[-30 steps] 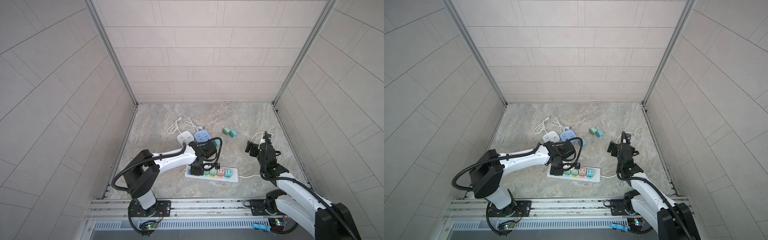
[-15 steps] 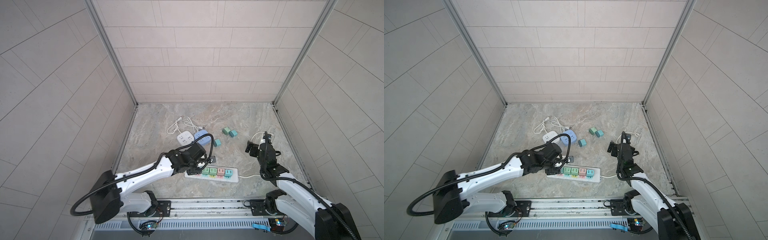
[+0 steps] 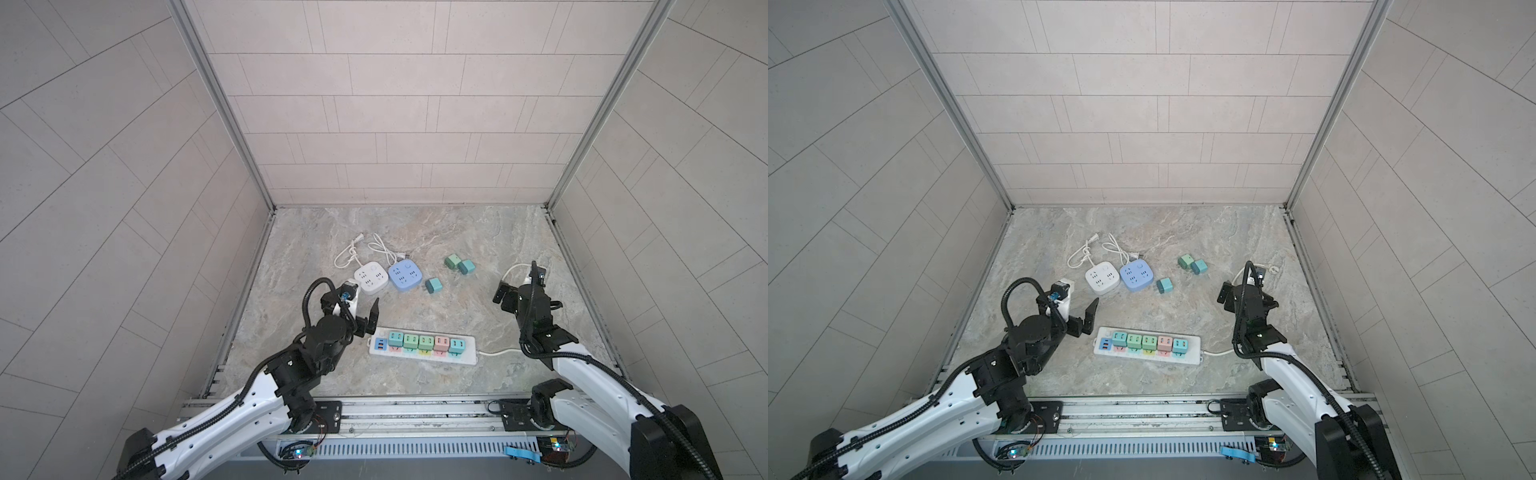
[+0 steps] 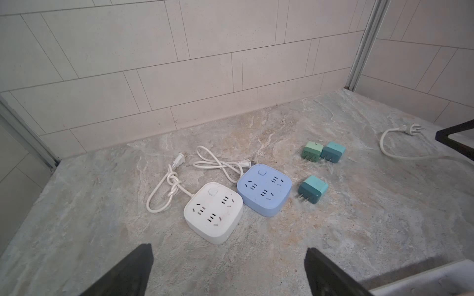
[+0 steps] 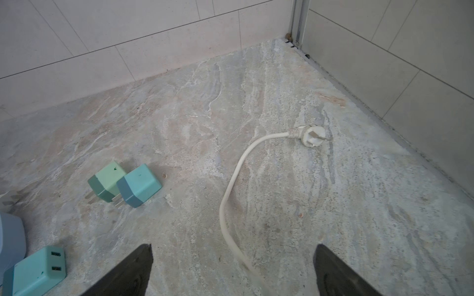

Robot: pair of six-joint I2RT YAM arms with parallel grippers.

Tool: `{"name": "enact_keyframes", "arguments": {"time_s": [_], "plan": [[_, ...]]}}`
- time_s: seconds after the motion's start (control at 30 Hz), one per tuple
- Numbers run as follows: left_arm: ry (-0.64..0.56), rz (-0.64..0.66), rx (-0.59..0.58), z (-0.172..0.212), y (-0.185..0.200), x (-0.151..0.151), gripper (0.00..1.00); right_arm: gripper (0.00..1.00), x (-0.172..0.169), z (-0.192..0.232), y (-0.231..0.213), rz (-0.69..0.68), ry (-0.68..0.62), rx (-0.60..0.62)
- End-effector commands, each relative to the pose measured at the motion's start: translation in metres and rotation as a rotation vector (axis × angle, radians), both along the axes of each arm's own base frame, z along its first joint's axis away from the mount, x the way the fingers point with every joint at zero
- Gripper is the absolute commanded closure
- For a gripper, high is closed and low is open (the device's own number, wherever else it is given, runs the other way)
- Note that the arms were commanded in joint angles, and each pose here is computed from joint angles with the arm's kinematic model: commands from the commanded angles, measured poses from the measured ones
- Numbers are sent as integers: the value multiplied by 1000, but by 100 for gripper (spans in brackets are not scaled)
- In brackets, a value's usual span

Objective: Insert the plug
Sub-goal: 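Open and lift the left gripper away from the strip, then move the right gripper over the remaining loose adapters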

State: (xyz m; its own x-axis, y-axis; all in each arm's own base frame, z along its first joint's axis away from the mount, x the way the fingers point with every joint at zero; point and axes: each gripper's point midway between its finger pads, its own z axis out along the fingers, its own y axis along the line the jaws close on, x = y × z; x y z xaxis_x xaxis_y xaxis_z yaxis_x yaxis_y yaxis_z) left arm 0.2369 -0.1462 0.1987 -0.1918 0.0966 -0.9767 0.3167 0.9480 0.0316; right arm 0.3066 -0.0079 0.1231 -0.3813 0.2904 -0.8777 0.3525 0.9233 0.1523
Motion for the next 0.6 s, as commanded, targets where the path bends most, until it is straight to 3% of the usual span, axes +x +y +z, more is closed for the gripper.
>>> {"name": "enact_keyframes", "arguments": {"time_s": [0.0, 0.1, 0.37, 0.57], "plan": [[-60, 42, -98, 0, 7, 1, 0, 0, -2, 3, -10, -77, 6, -6], [-81, 141, -132, 0, 27, 2, 0, 0, -5, 2, -15, -105, 14, -8], [-109, 90, -190, 10, 22, -2, 0, 0, 3, -2, -8, -75, 55, -3], [-84, 84, -171, 3, 15, 2, 0, 0, 22, -17, 9, -10, 241, 1]]}}
